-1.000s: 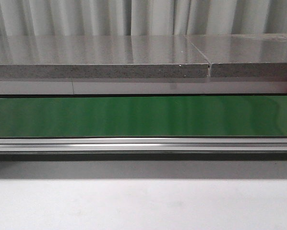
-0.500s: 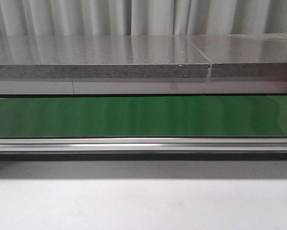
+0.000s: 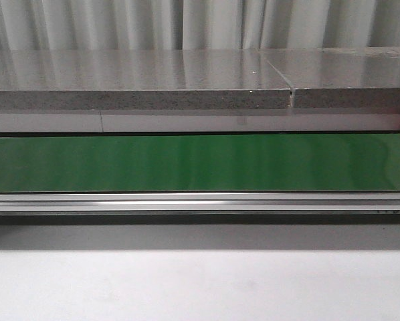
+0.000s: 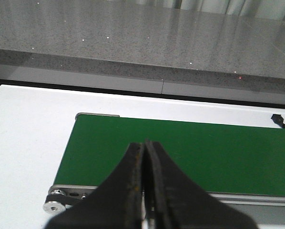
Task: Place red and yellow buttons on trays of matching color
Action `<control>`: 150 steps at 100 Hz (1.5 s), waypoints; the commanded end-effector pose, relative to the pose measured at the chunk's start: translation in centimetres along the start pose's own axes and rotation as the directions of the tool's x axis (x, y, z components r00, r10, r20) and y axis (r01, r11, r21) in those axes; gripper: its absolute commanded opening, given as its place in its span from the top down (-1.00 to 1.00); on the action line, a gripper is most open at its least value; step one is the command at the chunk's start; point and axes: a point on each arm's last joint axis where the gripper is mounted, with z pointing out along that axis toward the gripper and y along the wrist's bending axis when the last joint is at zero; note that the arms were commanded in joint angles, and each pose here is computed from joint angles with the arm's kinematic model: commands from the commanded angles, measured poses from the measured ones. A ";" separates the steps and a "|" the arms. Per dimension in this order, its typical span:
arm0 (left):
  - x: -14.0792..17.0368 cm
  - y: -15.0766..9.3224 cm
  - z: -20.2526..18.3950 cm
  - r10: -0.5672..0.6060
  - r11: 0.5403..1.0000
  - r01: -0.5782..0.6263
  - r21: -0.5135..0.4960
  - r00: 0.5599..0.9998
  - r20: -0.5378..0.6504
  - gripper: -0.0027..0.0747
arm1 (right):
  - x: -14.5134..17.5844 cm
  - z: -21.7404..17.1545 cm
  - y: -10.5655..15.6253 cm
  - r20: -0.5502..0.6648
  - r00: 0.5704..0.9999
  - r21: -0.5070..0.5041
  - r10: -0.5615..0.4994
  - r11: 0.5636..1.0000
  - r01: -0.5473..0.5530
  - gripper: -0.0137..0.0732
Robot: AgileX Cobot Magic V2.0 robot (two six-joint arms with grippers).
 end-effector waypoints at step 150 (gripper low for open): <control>-1.4 -0.2 -0.2 -0.003 1.000 0.002 0.018 0.996 0.086 0.98 | 0.4 0.2 -0.2 0.127 0.992 0.031 -0.006 1.000 0.002 0.84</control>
